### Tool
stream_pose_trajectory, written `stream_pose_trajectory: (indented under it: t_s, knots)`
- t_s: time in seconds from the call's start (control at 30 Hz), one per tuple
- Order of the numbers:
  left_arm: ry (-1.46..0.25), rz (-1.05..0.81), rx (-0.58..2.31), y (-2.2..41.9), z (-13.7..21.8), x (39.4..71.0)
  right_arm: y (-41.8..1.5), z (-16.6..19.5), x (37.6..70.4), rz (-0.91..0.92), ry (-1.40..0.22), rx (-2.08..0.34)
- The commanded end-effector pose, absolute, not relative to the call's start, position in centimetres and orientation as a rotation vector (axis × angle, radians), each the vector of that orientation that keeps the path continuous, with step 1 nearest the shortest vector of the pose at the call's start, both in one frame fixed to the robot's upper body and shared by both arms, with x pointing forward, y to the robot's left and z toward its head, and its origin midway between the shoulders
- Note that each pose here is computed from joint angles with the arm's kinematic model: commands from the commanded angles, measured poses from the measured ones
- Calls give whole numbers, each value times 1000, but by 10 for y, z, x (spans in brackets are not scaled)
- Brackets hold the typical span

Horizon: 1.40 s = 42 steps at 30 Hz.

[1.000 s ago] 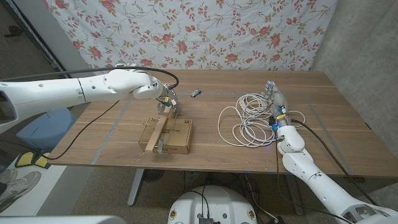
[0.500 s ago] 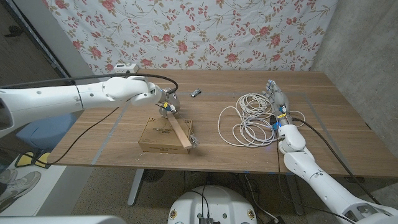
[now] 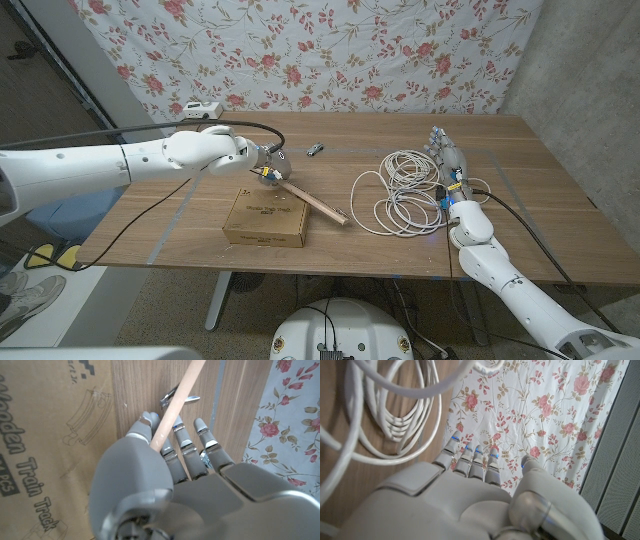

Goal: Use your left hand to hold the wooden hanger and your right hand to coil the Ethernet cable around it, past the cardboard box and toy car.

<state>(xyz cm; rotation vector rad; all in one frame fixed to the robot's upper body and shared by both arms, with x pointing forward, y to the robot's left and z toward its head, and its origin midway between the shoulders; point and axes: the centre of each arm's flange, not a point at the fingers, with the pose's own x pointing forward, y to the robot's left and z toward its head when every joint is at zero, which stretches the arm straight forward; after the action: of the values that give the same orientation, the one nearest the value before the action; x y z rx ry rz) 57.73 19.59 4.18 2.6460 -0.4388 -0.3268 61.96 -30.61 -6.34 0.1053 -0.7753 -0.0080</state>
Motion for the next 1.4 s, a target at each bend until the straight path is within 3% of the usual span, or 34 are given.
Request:
stream_pose_trajectory:
  t_s: [0.03,0.6,1.13,1.4]
  knots:
    - [-435,-282,2555,196,50,575,-306,-63,613,-12,-775,83]
    - [-667,-40,2136,207,94,565,-307,-65,602,-29,-780,72]
    - [-643,-142,1734,215,128,563,-312,-60,601,-49,-760,45]
    - [-717,-135,1398,235,148,557,-314,-57,597,-83,-741,-22]
